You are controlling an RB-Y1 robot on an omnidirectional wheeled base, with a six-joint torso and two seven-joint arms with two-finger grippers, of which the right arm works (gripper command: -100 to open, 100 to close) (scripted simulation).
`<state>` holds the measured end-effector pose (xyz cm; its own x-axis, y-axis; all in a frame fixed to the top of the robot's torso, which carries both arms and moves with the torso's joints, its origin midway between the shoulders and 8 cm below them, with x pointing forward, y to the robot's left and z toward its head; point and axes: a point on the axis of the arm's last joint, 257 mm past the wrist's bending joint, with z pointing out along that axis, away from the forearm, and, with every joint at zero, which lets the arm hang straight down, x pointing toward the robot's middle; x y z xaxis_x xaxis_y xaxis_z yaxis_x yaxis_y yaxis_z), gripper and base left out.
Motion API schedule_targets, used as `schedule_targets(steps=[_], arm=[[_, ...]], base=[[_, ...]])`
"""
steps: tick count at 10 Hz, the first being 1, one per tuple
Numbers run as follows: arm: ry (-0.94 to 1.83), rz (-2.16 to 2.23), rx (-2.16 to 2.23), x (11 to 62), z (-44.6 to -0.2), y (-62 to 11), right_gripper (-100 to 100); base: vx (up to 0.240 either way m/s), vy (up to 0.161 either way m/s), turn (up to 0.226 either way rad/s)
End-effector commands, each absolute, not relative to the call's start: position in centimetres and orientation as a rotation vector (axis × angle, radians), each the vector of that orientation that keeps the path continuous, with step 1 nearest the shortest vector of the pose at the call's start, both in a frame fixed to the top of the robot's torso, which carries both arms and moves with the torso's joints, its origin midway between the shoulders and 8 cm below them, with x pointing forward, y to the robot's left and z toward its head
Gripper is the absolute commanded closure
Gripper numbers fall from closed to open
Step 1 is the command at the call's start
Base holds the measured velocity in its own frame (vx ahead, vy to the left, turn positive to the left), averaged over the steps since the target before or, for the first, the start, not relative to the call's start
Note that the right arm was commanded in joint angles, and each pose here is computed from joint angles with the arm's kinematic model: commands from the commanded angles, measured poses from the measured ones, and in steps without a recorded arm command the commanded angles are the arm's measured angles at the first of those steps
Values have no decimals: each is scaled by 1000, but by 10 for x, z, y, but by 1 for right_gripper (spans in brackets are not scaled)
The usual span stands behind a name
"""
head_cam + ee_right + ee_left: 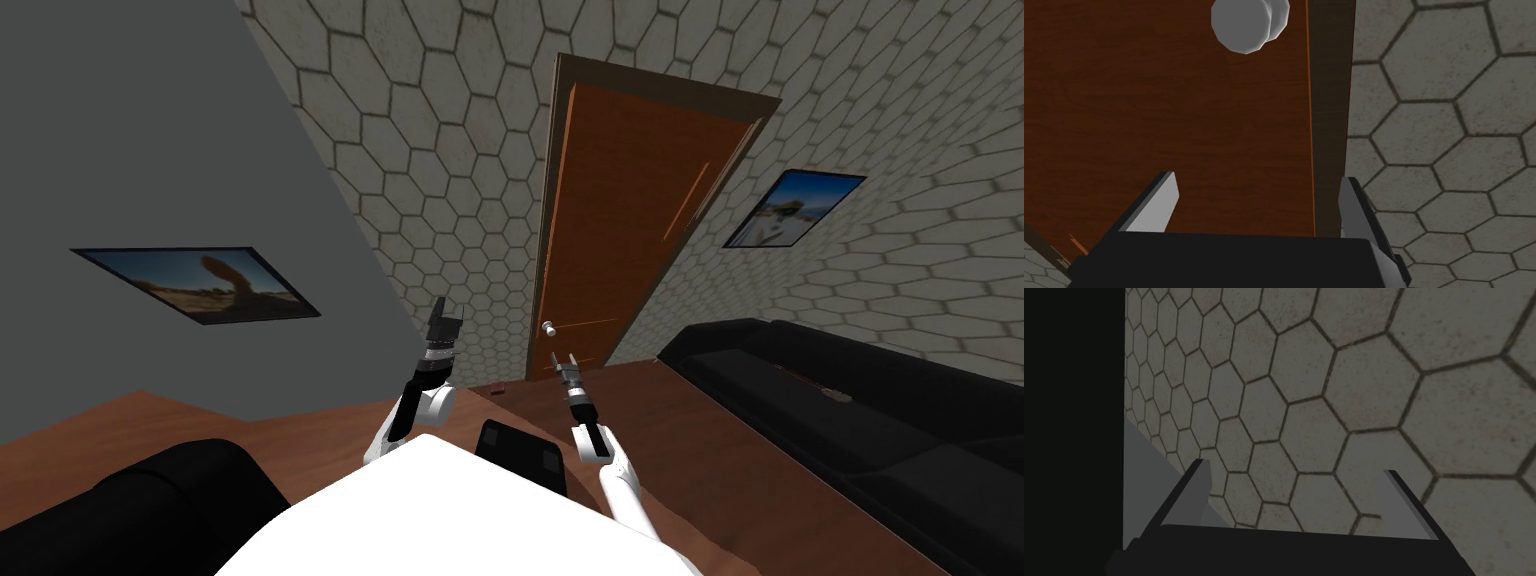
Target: Pull the door open
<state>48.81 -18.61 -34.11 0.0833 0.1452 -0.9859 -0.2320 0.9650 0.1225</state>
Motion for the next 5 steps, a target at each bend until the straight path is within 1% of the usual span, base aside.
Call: schedule_targets(steps=[1,3,5], arm=[[1478,266,-99,489,-350,-180,-100],[1491,259,-113,488,-356,-177,-100],[1508,247,-138,487,-365,-171,-100]], base=[[59,-93,69],[44,-51,32],[64,-57,59]])
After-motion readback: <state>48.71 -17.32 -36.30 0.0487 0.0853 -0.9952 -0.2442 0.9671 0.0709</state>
